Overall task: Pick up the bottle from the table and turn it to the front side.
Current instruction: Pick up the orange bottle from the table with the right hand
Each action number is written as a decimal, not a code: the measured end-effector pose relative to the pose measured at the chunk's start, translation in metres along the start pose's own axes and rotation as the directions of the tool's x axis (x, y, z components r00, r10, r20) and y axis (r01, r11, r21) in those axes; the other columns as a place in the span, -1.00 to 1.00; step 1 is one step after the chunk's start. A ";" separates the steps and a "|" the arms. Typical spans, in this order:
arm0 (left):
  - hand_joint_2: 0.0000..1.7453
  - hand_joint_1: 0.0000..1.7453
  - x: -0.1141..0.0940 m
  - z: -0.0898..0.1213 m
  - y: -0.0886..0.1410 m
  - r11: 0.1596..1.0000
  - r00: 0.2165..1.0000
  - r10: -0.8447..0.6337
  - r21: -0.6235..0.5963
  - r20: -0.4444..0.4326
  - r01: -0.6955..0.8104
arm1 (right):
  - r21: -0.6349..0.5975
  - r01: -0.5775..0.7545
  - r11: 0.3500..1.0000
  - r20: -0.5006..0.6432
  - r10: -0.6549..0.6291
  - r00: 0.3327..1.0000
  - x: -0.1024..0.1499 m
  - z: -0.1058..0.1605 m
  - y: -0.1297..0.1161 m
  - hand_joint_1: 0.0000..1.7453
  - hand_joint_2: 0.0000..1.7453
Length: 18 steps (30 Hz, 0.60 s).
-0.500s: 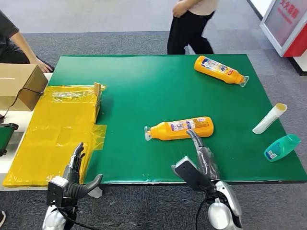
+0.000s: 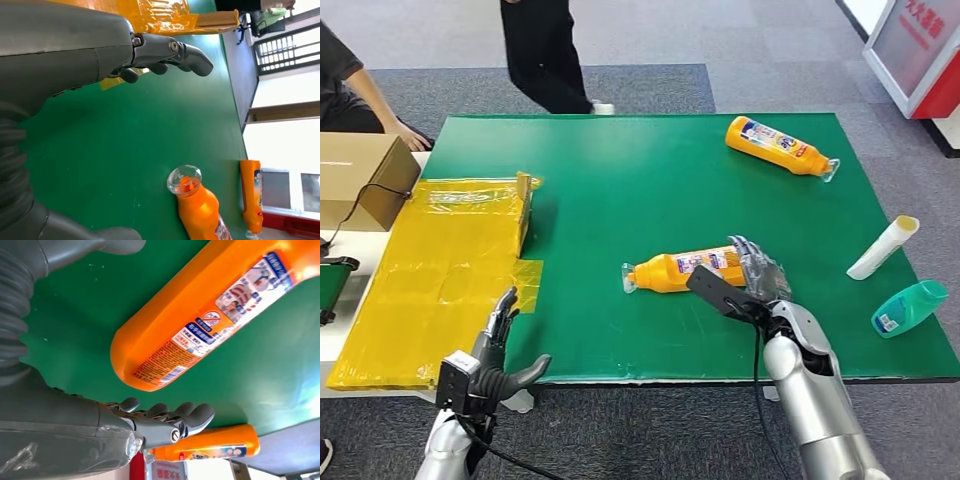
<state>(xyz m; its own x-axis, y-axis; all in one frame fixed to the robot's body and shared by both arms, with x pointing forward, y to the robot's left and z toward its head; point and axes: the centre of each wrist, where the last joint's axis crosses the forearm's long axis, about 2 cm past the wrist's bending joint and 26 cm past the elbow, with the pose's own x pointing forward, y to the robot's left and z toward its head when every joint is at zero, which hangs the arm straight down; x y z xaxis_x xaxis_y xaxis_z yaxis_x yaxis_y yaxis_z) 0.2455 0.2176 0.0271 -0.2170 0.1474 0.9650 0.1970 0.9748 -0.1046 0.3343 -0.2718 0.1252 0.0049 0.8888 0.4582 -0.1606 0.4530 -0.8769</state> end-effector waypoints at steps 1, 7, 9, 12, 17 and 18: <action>1.00 -1.00 0.000 0.000 0.000 1.000 1.000 0.004 -0.002 0.000 -0.004 | 0.010 -0.012 1.000 -0.011 0.012 1.000 -0.001 -0.002 0.000 -1.00 1.00; 1.00 -1.00 -0.001 -0.006 -0.006 1.000 1.000 0.026 -0.013 0.004 -0.026 | 0.059 -0.110 0.992 -0.076 0.115 0.990 -0.012 -0.028 -0.005 -1.00 1.00; 1.00 -1.00 -0.002 -0.008 -0.010 0.999 0.999 0.032 -0.025 0.002 -0.032 | 0.079 -0.148 0.986 -0.096 0.155 0.983 -0.015 -0.038 -0.007 -1.00 1.00; 1.00 -1.00 -0.003 -0.009 -0.014 0.998 0.999 0.036 -0.047 -0.003 -0.036 | 0.111 -0.195 0.975 -0.120 0.208 0.971 -0.017 -0.051 -0.010 -1.00 1.00; 1.00 -1.00 -0.005 -0.011 -0.020 0.997 0.999 0.042 -0.071 -0.007 -0.043 | 0.156 -0.251 0.955 -0.143 0.273 0.951 -0.016 -0.065 -0.013 -1.00 1.00; 1.00 -1.00 -0.005 -0.012 -0.020 0.996 0.999 0.042 -0.076 -0.008 -0.043 | 0.169 -0.260 0.951 -0.145 0.285 0.947 -0.016 -0.067 -0.013 -1.00 1.00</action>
<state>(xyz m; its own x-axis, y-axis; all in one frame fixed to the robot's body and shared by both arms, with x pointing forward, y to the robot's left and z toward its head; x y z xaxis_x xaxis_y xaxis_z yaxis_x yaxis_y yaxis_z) 0.2536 0.1951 0.0275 -0.2009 0.1869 0.9616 0.2779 0.9522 -0.1270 0.4021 -0.2871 0.1193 0.1024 0.9813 0.1631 -0.3209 0.1878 -0.9283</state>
